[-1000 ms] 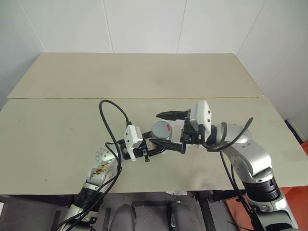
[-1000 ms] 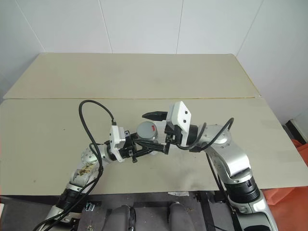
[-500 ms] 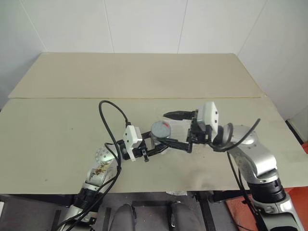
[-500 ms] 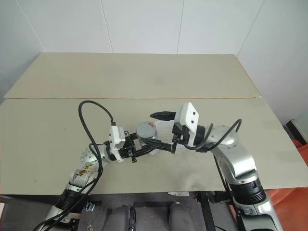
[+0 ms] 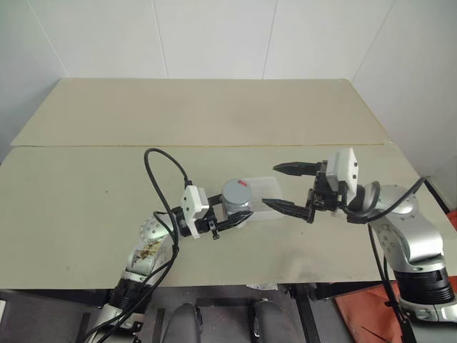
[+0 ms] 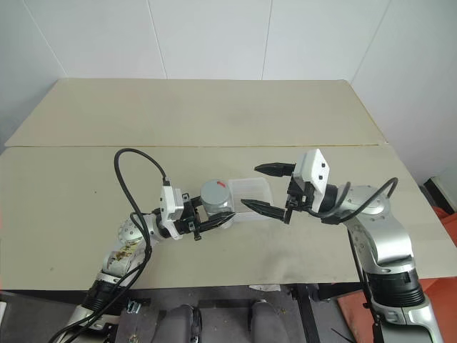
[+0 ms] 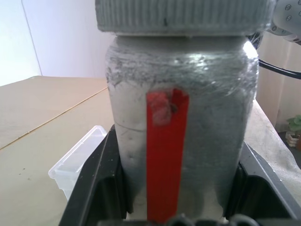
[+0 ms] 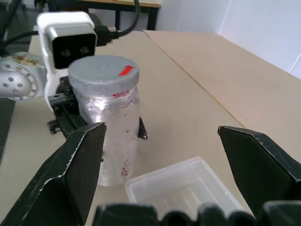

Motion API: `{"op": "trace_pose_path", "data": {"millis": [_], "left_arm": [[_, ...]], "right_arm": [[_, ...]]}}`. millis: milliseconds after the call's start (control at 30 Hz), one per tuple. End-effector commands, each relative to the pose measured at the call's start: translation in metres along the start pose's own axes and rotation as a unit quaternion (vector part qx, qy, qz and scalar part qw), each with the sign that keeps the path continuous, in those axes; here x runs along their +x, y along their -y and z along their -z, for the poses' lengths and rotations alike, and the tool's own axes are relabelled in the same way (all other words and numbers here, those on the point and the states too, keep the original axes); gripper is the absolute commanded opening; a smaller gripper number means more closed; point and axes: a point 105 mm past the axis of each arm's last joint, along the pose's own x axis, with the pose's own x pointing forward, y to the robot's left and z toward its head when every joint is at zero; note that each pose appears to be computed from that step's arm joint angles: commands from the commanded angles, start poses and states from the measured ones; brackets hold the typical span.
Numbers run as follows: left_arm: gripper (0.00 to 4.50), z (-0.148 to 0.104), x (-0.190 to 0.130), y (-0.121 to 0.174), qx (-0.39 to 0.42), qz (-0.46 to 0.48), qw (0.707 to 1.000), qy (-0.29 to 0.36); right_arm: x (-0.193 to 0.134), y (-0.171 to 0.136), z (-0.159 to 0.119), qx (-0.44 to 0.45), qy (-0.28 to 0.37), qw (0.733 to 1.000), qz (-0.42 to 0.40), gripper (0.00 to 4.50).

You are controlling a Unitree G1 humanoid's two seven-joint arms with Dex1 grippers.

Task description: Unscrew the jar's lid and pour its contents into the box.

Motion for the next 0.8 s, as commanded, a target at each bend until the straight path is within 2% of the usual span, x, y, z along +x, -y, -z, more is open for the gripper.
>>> {"op": "trace_pose_path", "data": {"millis": [33, 233, 467, 633, 800], "left_arm": [[2.04, -0.010, 0.003, 0.001, 0.018, 0.006, 1.000, 0.019], [2.04, -0.010, 0.006, 0.001, 0.017, 0.010, 1.000, 0.022], [2.04, -0.012, 0.009, 0.002, 0.018, 0.013, 0.999, 0.025], [2.04, -0.011, 0.008, 0.004, 0.017, 0.014, 0.999, 0.026], [2.04, -0.011, 0.007, 0.003, 0.017, 0.011, 0.999, 0.026]], "right_arm": [[0.006, -0.012, -0.025, -0.025, 0.038, 0.999, -0.030, 4.45], [0.036, -0.017, -0.030, -0.024, 0.067, 0.997, -0.035, 4.45], [0.056, -0.017, -0.028, -0.027, 0.081, 0.996, -0.041, 4.45], [0.061, -0.009, -0.026, -0.033, 0.080, 0.996, -0.025, 4.45], [0.053, -0.001, -0.019, -0.034, 0.068, 0.997, -0.016, 4.45]]}}
